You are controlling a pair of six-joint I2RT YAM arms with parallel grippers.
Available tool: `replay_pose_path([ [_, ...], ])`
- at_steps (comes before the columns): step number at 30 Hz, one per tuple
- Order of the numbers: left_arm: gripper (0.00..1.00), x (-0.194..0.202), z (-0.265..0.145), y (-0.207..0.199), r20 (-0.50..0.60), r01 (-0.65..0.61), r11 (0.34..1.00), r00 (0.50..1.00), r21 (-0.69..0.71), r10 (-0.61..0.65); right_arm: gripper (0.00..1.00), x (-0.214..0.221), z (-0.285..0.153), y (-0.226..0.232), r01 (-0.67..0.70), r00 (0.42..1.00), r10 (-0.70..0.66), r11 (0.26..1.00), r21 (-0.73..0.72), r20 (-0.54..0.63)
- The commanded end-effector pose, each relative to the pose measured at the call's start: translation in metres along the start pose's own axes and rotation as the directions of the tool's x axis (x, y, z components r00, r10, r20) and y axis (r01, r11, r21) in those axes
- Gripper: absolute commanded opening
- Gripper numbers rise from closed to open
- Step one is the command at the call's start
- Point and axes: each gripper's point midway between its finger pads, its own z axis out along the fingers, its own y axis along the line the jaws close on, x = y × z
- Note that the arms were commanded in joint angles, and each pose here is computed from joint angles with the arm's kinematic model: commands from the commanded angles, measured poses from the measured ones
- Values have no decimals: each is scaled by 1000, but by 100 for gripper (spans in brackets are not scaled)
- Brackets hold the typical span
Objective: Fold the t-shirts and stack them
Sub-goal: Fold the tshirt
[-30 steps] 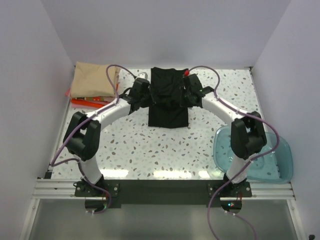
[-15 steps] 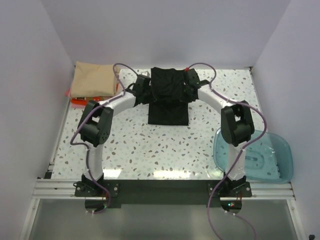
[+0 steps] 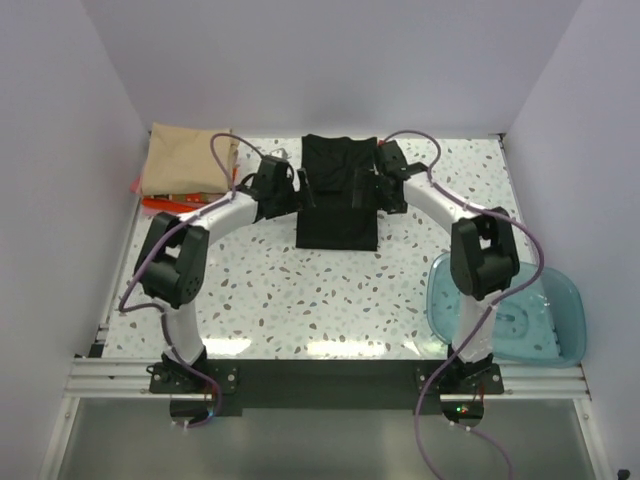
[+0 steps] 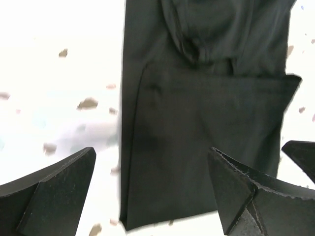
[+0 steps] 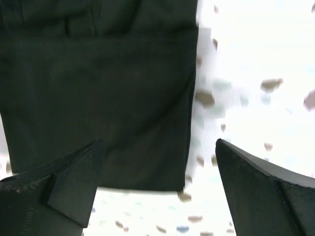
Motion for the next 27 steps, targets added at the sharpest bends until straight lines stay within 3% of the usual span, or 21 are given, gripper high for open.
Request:
replay_pose_path([
  [1,100,1,-37,-10,23,2,996,1000,87,-4,99,7,-46,6,-20,999,23,995,-93,23],
  [9,100,72,-53,3,-84,15,994,996,109,-6,98,75,-49,-6,-63,997,55,985,-161,-55],
  [12,99,83,-50,4,-114,26,992,993,120,-13,93,88,-43,-8,-61,995,48,985,-160,-83],
  [16,84,87,-44,1,-115,33,990,993,135,-18,72,95,-35,-10,-56,994,41,986,-159,-97],
  [17,82,89,-40,0,-124,33,990,992,135,-16,62,95,-33,-10,-54,995,40,986,-157,-90],
  [23,54,101,-25,5,-170,30,994,985,109,-12,52,97,-17,-7,-58,992,39,986,-158,-117],
  [27,49,108,-21,13,-179,33,996,984,79,-18,49,101,-12,-9,-61,990,42,987,-145,-132],
])
